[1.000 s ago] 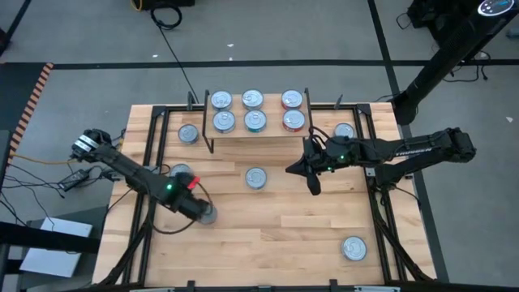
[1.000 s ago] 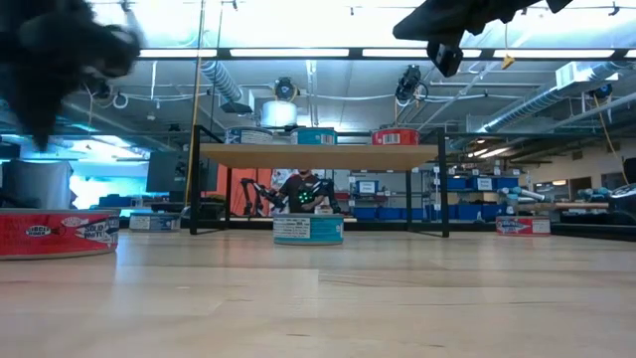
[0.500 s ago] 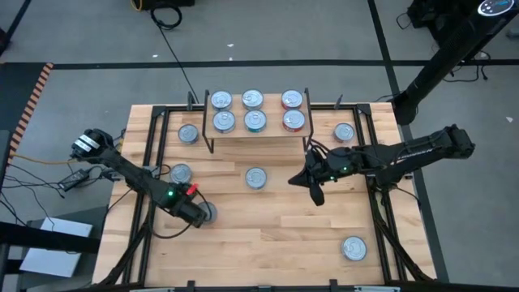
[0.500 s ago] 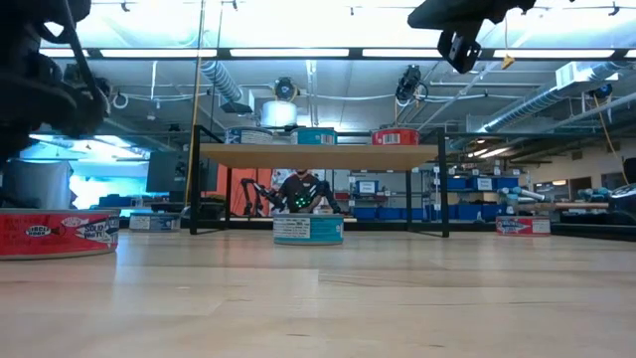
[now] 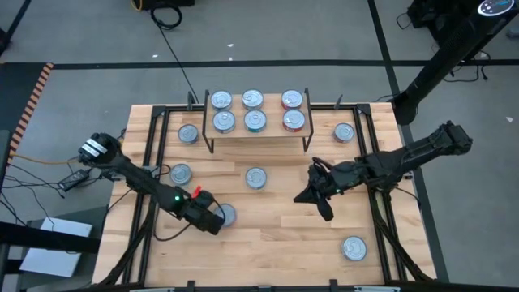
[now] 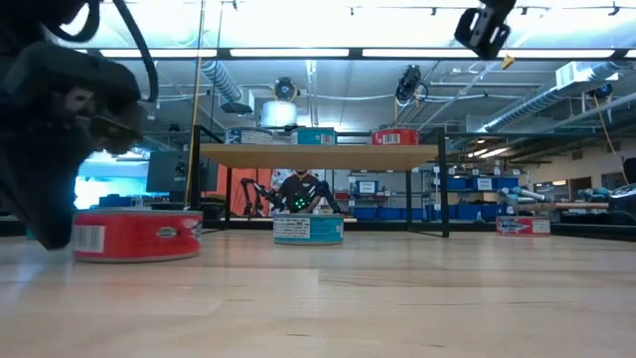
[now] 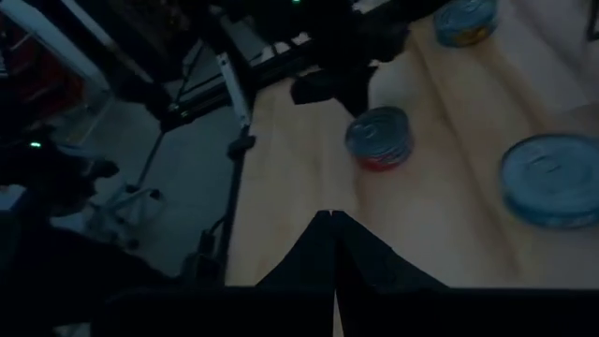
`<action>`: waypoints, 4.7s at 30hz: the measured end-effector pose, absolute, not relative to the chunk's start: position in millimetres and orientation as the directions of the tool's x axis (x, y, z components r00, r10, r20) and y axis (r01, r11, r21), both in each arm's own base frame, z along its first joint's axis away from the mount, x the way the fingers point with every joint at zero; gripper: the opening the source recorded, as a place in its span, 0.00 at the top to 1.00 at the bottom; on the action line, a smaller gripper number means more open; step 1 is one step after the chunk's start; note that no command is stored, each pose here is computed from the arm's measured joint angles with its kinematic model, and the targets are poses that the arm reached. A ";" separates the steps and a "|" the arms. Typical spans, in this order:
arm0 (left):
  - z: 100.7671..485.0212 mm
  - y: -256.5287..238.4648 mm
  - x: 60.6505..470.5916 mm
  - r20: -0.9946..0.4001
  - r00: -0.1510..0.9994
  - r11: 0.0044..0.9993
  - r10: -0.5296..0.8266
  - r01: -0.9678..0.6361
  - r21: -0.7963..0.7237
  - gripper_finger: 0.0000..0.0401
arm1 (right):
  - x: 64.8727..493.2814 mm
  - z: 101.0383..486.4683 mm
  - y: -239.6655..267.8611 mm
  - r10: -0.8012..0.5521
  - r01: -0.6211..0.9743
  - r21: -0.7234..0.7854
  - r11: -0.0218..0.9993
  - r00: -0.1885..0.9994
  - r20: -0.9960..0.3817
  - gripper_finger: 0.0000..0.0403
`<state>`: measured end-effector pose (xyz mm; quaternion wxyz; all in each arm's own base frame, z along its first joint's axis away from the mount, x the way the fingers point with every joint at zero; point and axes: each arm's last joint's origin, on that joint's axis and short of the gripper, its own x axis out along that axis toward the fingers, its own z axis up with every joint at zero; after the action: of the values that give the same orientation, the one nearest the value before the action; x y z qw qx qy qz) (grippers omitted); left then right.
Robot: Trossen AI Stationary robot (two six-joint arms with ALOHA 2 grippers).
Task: Stack canned seafood by type on shelf
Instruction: Stack the red tuna can on top of the other red tuna can on the shelf
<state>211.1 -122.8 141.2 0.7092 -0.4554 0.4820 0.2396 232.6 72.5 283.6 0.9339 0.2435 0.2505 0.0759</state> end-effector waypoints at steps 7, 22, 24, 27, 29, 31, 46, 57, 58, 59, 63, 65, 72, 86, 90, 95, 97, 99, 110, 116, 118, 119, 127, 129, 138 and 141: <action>125.3 -132.8 230.3 -0.856 0.493 0.487 -0.153 -0.716 -0.499 1.00 | 216.2 280.1 91.0 0.331 0.004 0.555 0.832 0.799 -0.502 0.99; 137.8 -118.2 264.4 -0.763 0.631 0.622 -0.142 -0.543 -0.564 1.00 | 208.1 285.5 119.3 0.413 -0.111 0.570 0.814 0.800 -0.435 0.98; 141.6 -115.7 270.2 -0.725 0.672 0.640 -0.152 -0.492 -0.590 1.00 | 210.6 284.7 124.1 0.426 -0.130 0.574 0.808 0.802 -0.418 0.98; 145.6 -113.0 275.6 -0.684 0.712 0.684 -0.157 -0.421 -0.595 1.00 | 218.3 279.4 131.4 0.392 -0.087 0.569 0.818 0.809 -0.438 0.98; 146.8 -112.5 276.9 -0.674 0.721 0.707 -0.163 -0.391 -0.589 1.00 | 226.3 276.5 137.9 0.356 -0.037 0.567 0.823 0.811 -0.464 0.98; 147.7 -112.7 277.7 -0.665 0.727 0.733 -0.172 -0.356 -0.579 1.00 | 236.9 277.5 146.2 0.352 -0.033 0.559 0.829 0.807 -0.474 0.99; 154.0 -126.2 274.1 -0.616 0.788 0.776 0.030 -0.406 -0.482 1.00 | 323.9 265.8 172.4 0.151 0.077 0.301 0.950 0.733 -0.663 0.93; 168.7 -99.8 284.9 -0.691 0.653 0.803 0.309 -0.569 -0.178 1.00 | 362.4 221.9 127.2 -0.012 0.185 0.149 0.971 0.664 -0.747 0.78; 167.9 -95.3 284.6 -0.699 0.633 0.797 0.333 -0.585 -0.151 1.00 | 364.4 219.7 122.8 -0.022 0.187 0.135 0.973 0.658 -0.753 0.77; 166.6 -90.4 284.2 -0.707 0.614 0.791 0.352 -0.599 -0.127 1.00 | 366.3 216.2 119.4 -0.034 0.191 0.120 0.974 0.649 -0.760 0.76; 155.9 -74.9 280.2 -0.728 0.570 0.789 0.380 -0.611 -0.066 1.00 | 372.7 204.8 110.9 -0.053 0.169 0.069 0.983 0.626 -0.778 0.78; 155.8 -72.6 282.9 -0.712 0.594 0.808 0.373 -0.585 -0.064 1.00 | 375.3 196.6 110.2 -0.056 0.144 0.041 0.989 0.609 -0.791 0.81; 152.0 -62.9 290.9 -0.664 0.666 0.845 0.340 -0.526 -0.096 1.00 | 383.9 166.1 112.3 -0.069 0.133 0.008 0.991 0.565 -0.822 0.98; 145.3 -69.7 289.5 -0.623 0.755 0.884 0.204 -0.416 -0.214 1.00 | 378.7 156.5 139.6 0.003 0.109 0.077 0.991 0.556 -0.831 0.98; 148.6 -67.0 284.9 -0.594 0.731 0.848 0.336 -0.509 -0.148 1.00 | 375.2 152.5 144.2 -0.025 0.152 0.075 0.986 0.570 -0.821 0.96; 149.2 -56.5 281.8 -0.600 0.683 0.816 0.417 -0.572 -0.083 1.00 | 374.9 150.3 143.0 -0.060 0.210 0.080 0.974 0.589 -0.806 0.98; 142.5 -53.6 282.4 -0.633 0.662 0.821 0.401 -0.566 -0.072 1.00 | 376.4 150.8 141.1 -0.078 0.223 0.074 0.972 0.602 -0.795 0.98; 137.8 -53.2 285.3 -0.641 0.665 0.828 0.382 -0.554 -0.081 1.00 | 379.1 152.0 138.5 -0.079 0.230 0.083 0.970 0.617 -0.783 0.98; 118.0 -68.5 300.6 -0.616 0.745 0.862 0.255 -0.464 -0.204 1.00 | 383.3 153.5 133.4 -0.074 0.212 0.082 0.974 0.635 -0.769 0.98; 118.7 -84.4 297.8 -0.611 0.766 0.881 0.201 -0.414 -0.229 1.00 | 371.1 155.4 155.8 -0.018 0.142 0.088 0.986 0.614 -0.789 0.98; 118.7 -91.5 295.9 -0.612 0.771 0.882 0.175 -0.399 -0.251 1.00 | 364.8 164.6 165.5 0.009 0.124 0.111 0.986 0.627 -0.779 0.98; 118.8 -94.9 294.9 -0.611 0.774 0.882 0.166 -0.393 -0.258 1.00 | 361.5 170.0 169.9 0.016 0.118 0.117 0.986 0.636 -0.771 0.98; 120.7 -111.1 290.6 -0.588 0.796 0.913 0.142 -0.335 -0.233 1.00 | 352.7 156.5 189.4 -0.010 0.145 0.102 0.984 0.618 -0.786 0.98; 120.7 -111.6 290.0 -0.584 0.796 0.913 0.157 -0.343 -0.221 1.00 | 354.3 150.5 190.1 -0.024 0.168 0.102 0.981 0.618 -0.786 0.98; 99.2 -115.2 302.8 -0.508 0.843 0.898 0.179 -0.351 -0.267 1.00 | 355.7 138.4 189.4 -0.077 0.221 0.075 0.972 0.608 -0.790 0.98; 96.0 -116.1 305.5 -0.485 0.856 0.894 0.177 -0.346 -0.284 1.00 | 356.7 139.0 187.8 -0.097 0.236 0.066 0.969 0.616 -0.782 0.98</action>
<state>305.5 -116.1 96.0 0.9457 -0.1840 0.2295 0.1385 356.7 187.8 139.0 0.8951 0.0813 0.4284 -0.0930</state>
